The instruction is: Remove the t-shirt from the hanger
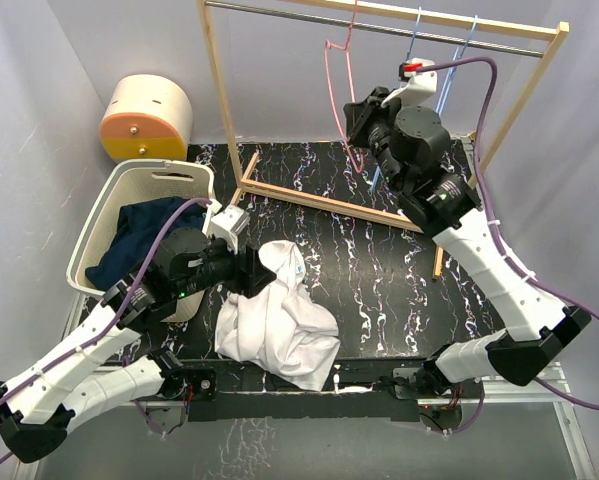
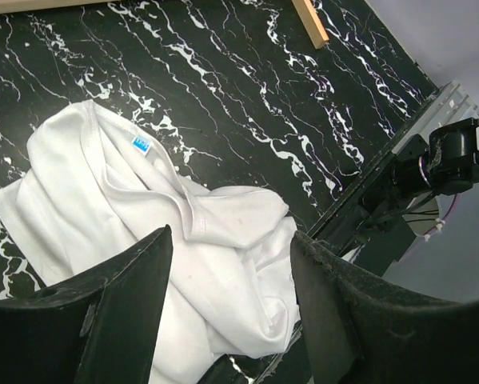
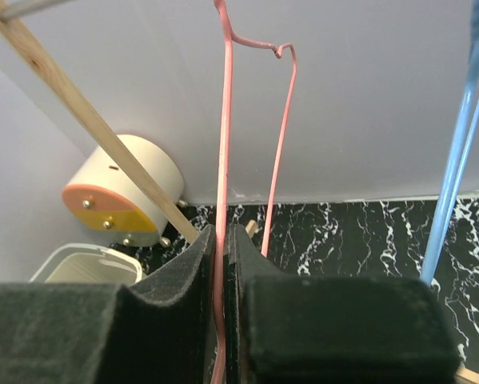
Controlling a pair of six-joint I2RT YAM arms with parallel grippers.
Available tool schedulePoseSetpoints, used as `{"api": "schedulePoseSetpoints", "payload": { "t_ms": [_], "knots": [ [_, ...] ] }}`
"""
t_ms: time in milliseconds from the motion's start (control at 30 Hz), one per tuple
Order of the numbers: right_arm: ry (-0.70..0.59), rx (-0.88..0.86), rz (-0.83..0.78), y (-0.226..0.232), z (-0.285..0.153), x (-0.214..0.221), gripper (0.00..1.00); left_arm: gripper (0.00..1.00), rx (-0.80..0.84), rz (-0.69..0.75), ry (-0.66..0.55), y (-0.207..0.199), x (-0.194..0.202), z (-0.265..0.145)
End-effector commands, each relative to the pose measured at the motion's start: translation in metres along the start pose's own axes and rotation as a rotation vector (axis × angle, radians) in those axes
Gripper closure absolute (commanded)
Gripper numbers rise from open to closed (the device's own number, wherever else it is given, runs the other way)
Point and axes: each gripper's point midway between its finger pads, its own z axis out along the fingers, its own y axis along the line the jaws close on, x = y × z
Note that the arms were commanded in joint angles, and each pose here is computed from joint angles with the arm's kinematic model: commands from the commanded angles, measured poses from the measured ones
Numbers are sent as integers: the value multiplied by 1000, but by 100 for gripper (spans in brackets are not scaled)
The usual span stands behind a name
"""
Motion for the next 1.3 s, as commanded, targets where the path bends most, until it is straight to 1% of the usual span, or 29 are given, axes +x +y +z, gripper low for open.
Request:
{"api": "schedulePoseSetpoints", "payload": {
  "t_ms": [0,67,167,267,300,367,500,633,700,767,800,833,900,967,1067,1133,1267],
  "knots": [
    [-49,-36,23,5,-8,-17,91,40,-35,-36,33,5,7,-3],
    [-34,-87,26,10,-21,-18,84,40,-45,-43,51,7,12,-3],
    [-4,-192,21,20,-46,-16,69,39,-59,-56,73,10,18,-1],
    [52,-320,9,32,-79,-10,46,38,-69,-70,93,12,24,2],
    [85,-369,4,36,-91,-4,36,38,-74,-74,99,13,25,4],
    [143,-470,-10,43,-119,5,23,37,-83,-87,118,15,31,8],
    [276,-665,-17,50,-182,29,9,35,-101,-151,179,20,52,20],
    [380,-740,-13,39,-234,51,4,35,-92,-272,269,19,92,35],
    [403,-733,-12,30,-250,58,3,34,-100,-300,291,17,109,40],
    [405,-708,-9,20,-260,62,3,30,-149,-294,290,20,122,44],
    [396,-693,-3,16,-264,62,3,23,-175,-285,294,21,128,46],
    [387,-682,-2,12,-266,62,3,18,-211,-275,299,24,134,48],
    [375,-661,2,7,-268,63,3,12,-264,-241,313,27,145,52],
    [371,-640,2,3,-267,66,3,4,-328,-215,299,32,151,57],
    [367,-621,3,-2,-266,70,2,3,-369,-223,249,37,155,67],
    [368,-610,2,-4,-266,73,2,3,-407,-230,242,43,160,72],
    [375,-584,-4,-11,-265,79,2,3,-612,-158,299,71,178,72]
  ]
}}
